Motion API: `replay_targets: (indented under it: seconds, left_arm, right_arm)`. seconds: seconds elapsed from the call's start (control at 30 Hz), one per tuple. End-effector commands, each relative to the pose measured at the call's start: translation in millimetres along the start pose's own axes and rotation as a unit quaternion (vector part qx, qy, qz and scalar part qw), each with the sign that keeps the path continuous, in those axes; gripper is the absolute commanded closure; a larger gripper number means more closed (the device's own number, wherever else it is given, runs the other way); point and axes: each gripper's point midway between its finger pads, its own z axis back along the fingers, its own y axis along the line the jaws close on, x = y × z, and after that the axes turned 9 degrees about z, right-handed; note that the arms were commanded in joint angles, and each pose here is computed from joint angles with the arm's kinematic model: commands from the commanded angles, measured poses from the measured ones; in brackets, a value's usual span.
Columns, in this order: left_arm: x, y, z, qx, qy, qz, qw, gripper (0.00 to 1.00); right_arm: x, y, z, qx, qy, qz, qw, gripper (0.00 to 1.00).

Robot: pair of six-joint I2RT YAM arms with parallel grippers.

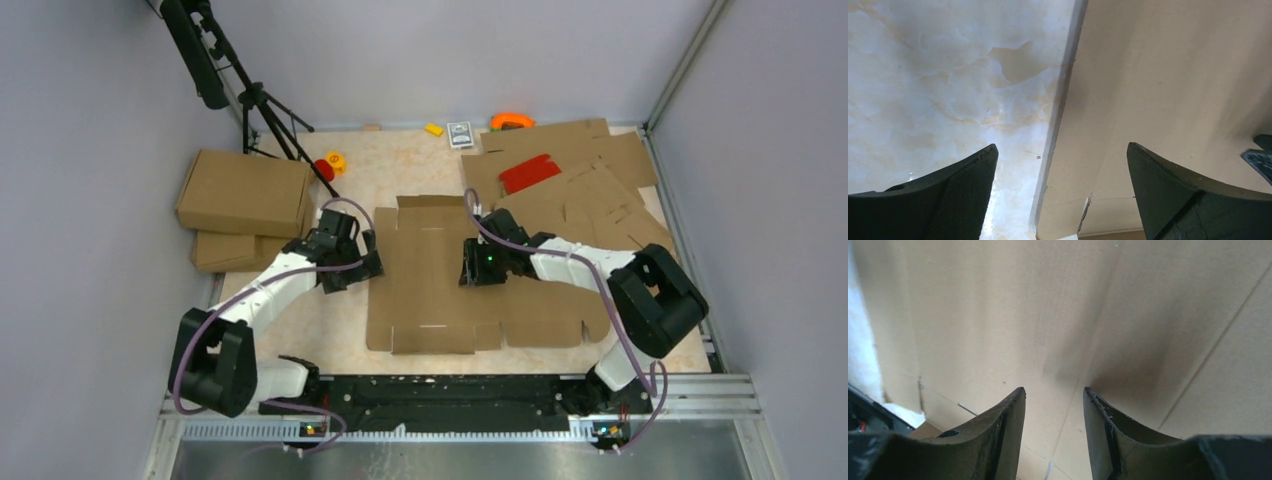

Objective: Fold the paper box

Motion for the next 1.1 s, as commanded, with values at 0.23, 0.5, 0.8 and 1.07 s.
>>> replay_targets:
  seconds: [0.23,0.5,0.8,1.07]
  left_arm:
    - [-27,-18,-25,-0.093,0.088,0.045,0.991,0.09]
    - [-29,-69,5,-0.245,0.125,0.054,0.96,0.38]
    - [-31,-79,17,-0.274,0.14,0.031,0.951,0.63]
    - [-31,-85,18,-0.295,0.14,0.038,0.945,0.72]
  right_arm:
    - [3,21,16,0.044,-0.041,0.008,0.998,0.54]
    - [0,25,14,0.058,-0.037,0.002,0.998,0.54]
    - [-5,33,9,0.077,-0.028,0.008,0.997,0.55]
    - [-5,56,13,0.116,-0.029,0.044,0.992,0.49]
